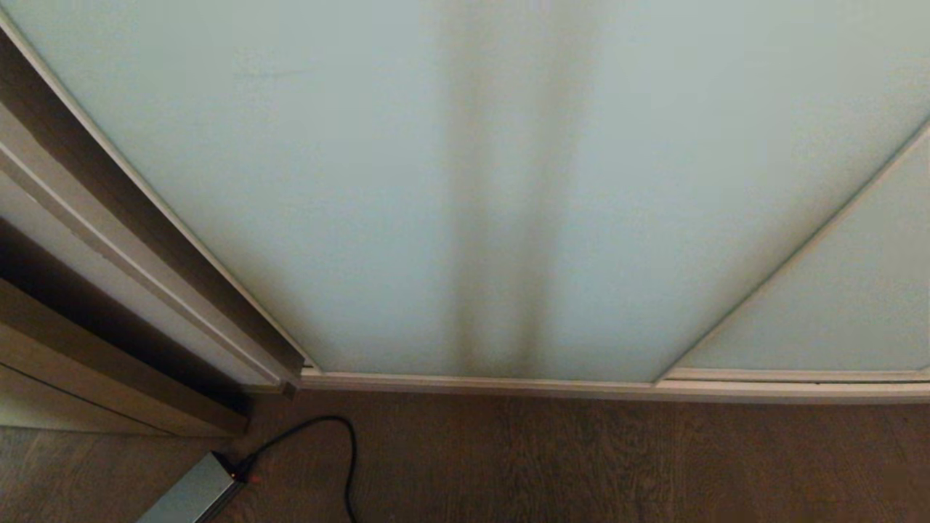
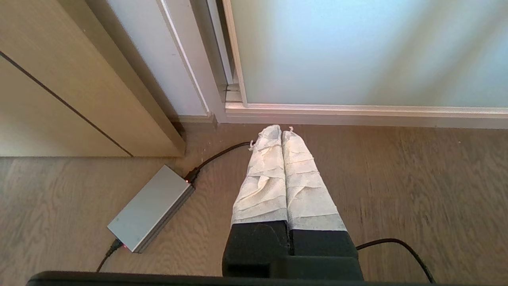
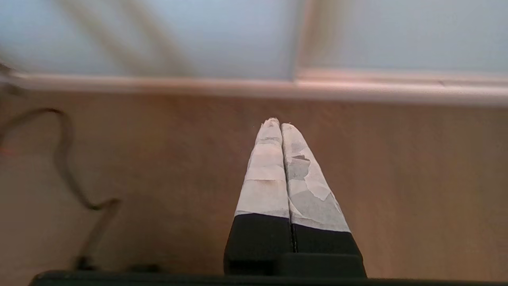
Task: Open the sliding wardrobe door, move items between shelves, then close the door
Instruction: Open the door
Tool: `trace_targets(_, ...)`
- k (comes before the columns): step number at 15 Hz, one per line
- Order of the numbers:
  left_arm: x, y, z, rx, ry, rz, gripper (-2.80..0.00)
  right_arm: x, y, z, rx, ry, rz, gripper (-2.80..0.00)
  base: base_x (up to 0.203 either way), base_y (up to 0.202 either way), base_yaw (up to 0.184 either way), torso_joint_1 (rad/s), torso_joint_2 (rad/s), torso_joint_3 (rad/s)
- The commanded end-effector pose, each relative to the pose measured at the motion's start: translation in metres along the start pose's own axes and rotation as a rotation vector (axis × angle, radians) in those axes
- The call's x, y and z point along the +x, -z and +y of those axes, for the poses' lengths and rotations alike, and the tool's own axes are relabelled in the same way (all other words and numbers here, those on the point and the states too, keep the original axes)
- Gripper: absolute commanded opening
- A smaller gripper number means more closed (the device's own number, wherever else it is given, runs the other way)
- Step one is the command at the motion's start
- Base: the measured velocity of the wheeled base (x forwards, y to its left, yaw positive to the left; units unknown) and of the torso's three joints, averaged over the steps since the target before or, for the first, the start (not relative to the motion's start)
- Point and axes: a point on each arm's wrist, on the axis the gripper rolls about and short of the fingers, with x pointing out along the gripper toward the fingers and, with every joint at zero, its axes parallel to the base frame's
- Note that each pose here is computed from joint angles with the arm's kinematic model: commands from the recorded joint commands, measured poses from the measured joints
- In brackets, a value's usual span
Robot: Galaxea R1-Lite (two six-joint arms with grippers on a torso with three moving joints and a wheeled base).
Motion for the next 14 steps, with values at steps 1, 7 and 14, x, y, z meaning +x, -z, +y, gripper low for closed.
trace_targets(1,0.000,0.000,0.000,0.000,-0.001,0.001,-2.80,0.004,0.039,-0.004,-0.011,0.020,-0.002,-2.80,0.000,0.000,0.000,0.000,0.00,0.000)
trace_targets(7,0.000,0.000,0.000,0.000,-0.001,0.001,-2.80,0.019,0.076,-0.009,-0.032,0.092,0.006,-2.80,0.000,0.000,0.000,0.000,0.00,0.000)
trace_targets(14,0.000,0.000,0.000,0.000,0.001,0.000,-2.80,0.019,0.084,-0.010,-0.040,0.114,0.093,-2.80,0.000,0.000,0.000,0.000,0.00,0.000)
